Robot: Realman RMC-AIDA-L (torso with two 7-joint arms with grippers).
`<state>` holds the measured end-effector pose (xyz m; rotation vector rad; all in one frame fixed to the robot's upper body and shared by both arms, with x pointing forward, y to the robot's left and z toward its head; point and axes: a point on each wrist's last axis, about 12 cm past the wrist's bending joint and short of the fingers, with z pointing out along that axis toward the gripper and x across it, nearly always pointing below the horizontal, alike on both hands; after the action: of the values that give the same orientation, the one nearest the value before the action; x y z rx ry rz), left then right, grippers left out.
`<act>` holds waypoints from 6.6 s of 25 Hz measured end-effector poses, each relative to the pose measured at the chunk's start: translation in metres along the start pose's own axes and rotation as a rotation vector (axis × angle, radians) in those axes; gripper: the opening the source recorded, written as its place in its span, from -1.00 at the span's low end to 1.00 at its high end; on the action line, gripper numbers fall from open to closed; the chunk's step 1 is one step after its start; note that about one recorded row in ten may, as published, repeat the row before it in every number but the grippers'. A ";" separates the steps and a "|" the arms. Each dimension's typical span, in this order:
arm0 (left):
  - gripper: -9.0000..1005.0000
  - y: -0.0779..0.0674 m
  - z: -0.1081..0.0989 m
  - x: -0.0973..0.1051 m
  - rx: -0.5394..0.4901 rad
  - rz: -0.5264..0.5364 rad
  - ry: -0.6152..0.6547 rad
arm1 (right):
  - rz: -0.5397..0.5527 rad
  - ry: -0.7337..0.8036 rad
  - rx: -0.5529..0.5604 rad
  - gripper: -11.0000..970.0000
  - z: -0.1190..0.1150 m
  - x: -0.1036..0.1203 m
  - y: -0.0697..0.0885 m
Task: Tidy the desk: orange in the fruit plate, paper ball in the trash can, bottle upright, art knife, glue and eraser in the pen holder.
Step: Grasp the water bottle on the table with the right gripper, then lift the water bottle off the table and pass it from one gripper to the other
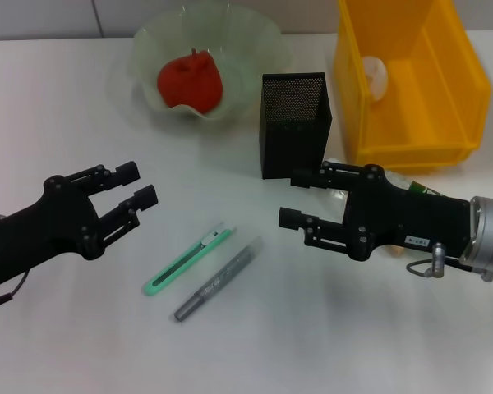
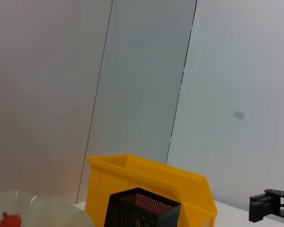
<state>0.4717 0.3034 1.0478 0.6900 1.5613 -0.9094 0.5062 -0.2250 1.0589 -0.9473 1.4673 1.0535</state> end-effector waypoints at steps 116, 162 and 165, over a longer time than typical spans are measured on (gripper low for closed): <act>-0.10 -0.001 0.006 -0.003 0.023 0.013 -0.014 | 0.153 1.098 0.390 0.58 0.040 -0.104 -0.062; -0.10 -0.005 0.004 -0.032 0.088 -0.074 -0.248 | -0.083 0.107 -0.148 0.57 0.062 -0.058 -0.009; -0.10 -0.006 0.005 -0.032 0.099 -0.074 -0.249 | -0.076 0.119 -0.154 0.57 0.069 -0.058 -0.011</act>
<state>0.4755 0.2979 1.0803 0.5677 1.3345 -1.0910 0.5448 -0.1613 1.1100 -1.1843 1.4502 1.0815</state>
